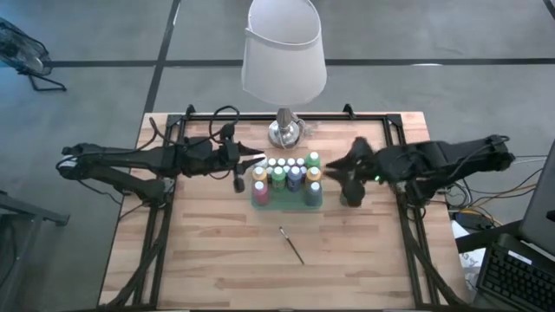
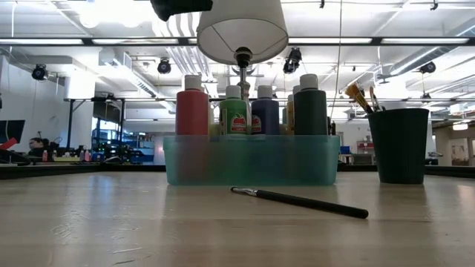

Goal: Pick & Place Paint Supplies
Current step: Put the black paint brush into the black cup

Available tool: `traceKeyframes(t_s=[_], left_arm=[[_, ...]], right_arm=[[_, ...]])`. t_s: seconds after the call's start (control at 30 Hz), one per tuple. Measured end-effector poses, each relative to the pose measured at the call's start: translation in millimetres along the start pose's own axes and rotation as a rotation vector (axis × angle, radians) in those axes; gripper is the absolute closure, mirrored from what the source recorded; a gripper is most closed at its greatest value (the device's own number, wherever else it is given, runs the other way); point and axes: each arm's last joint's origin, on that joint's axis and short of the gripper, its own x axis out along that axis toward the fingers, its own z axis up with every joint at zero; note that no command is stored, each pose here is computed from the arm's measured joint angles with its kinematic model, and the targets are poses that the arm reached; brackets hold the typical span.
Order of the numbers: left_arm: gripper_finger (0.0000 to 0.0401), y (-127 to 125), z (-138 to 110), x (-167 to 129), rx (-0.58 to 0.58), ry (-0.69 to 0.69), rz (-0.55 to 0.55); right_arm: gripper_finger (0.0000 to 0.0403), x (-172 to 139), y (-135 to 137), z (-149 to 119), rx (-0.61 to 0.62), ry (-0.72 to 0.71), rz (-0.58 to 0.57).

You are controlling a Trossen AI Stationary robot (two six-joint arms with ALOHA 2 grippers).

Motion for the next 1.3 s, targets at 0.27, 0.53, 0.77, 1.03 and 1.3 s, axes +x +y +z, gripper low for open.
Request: traceKeyframes(t_s=[0.27, 0.53, 0.77, 1.03, 1.3], left_arm=[[0.0325, 0, -2, 0, 0.043, 0.026, -0.005], [0.0325, 3, 0, -5, 0.054, 0.015, 0.020], [0.0325, 13, 3, -13, 0.086, 0.008, 0.053], [0.0325, 22, 2, -15, 0.102, 0.012, 0.093], [0.0325, 24, 1, -20, 0.103, 0.032, 0.097]], right_arm=[[0.0320, 36, 56, 4, -0.007, 0.110, 0.023], [0.0349, 68, 93, -9, 0.097, 0.164, 0.020], [0.0377, 89, 125, -22, 0.139, 0.179, 0.009], [0.0391, 103, 153, -34, 0.108, 0.086, -0.090], [0.0394, 118, 165, -56, 0.114, 0.051, -0.251]])
